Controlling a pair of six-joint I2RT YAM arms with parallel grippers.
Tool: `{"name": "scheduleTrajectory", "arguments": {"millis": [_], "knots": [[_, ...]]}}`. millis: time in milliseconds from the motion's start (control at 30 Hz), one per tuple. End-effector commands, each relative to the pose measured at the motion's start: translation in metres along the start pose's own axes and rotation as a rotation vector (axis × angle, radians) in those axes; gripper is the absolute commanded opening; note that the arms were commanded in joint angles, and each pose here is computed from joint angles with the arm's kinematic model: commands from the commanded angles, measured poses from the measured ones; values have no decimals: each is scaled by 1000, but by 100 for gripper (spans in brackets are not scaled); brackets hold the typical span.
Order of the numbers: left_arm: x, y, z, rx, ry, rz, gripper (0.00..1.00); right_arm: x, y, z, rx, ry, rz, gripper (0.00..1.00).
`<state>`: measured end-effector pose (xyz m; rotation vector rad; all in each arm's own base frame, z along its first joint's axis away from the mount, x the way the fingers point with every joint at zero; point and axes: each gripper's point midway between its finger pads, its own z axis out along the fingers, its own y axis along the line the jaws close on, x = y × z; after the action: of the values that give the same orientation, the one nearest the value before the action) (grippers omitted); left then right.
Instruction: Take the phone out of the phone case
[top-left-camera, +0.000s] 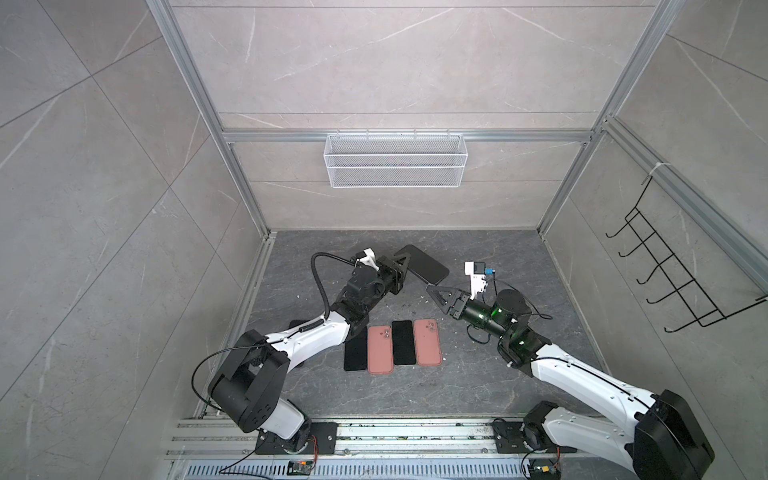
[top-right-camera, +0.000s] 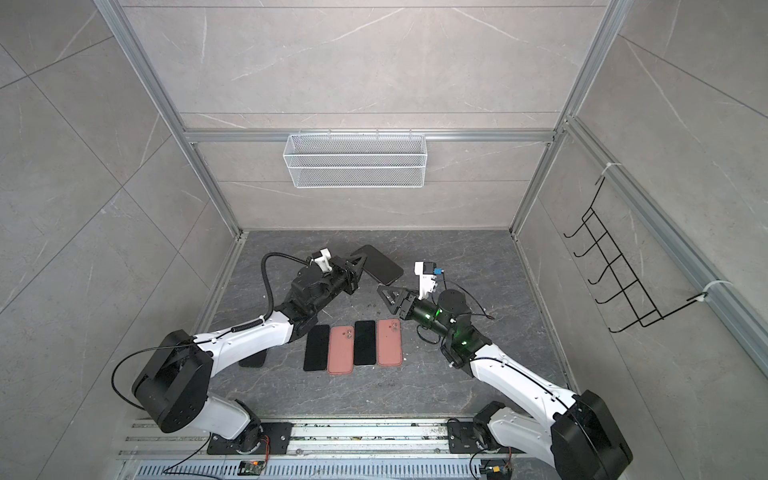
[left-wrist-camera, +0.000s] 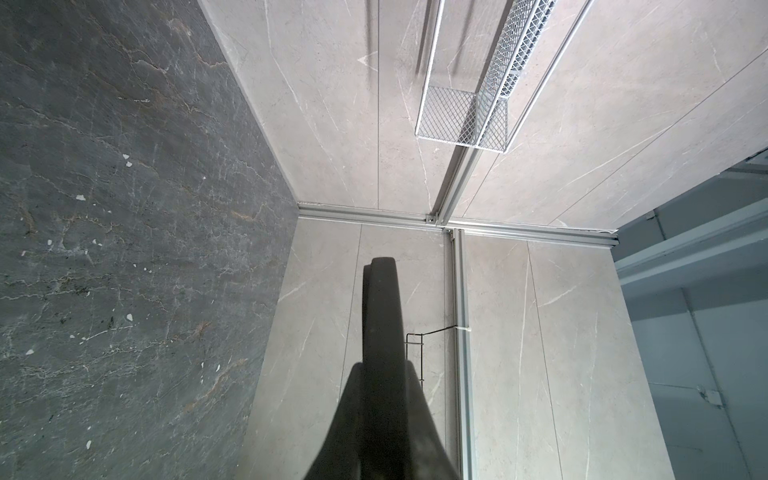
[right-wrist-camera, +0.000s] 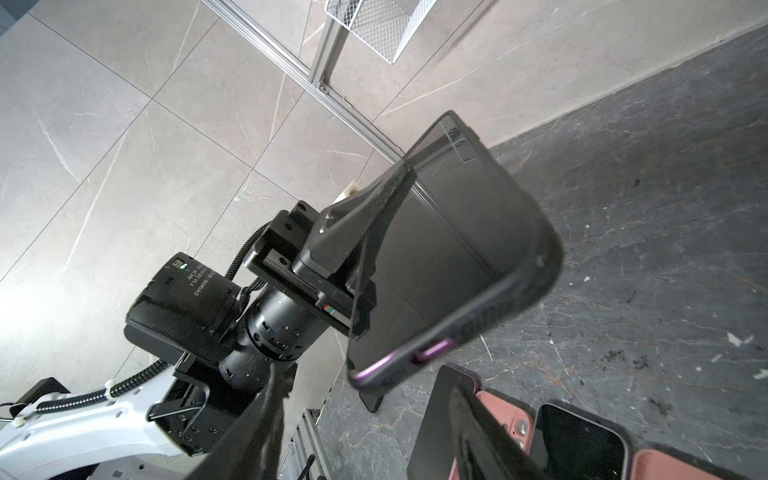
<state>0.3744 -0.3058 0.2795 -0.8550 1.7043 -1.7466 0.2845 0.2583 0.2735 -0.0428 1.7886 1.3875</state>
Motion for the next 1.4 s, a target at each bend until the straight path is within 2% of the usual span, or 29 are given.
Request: {"name": "scheduleTrajectory", "arguments": {"millis": [0, 733, 833, 933, 1033, 1167, 1367], "knots": [[1, -42, -5, 149, 4, -1, 0, -1, -1, 0, -8, -10, 13, 64], [5, -54, -11, 163, 22, -2, 0, 11, -62, 10, 180, -2, 60, 51], [4, -54, -14, 158, 12, 6, 0, 8, -51, 13, 119, 0, 55, 53], [2, -55, -15, 159, 5, 15, 0, 12, -37, 11, 40, 19, 37, 61], [1, -52, -13, 153, 0, 15, 0, 16, -23, 2, -34, 17, 28, 66], [2, -47, -9, 148, 1, 11, 0, 10, -11, -4, -81, -9, 36, 66], [2, -44, -9, 135, -1, 13, 0, -8, 11, -1, -160, -56, 72, 61]]}}
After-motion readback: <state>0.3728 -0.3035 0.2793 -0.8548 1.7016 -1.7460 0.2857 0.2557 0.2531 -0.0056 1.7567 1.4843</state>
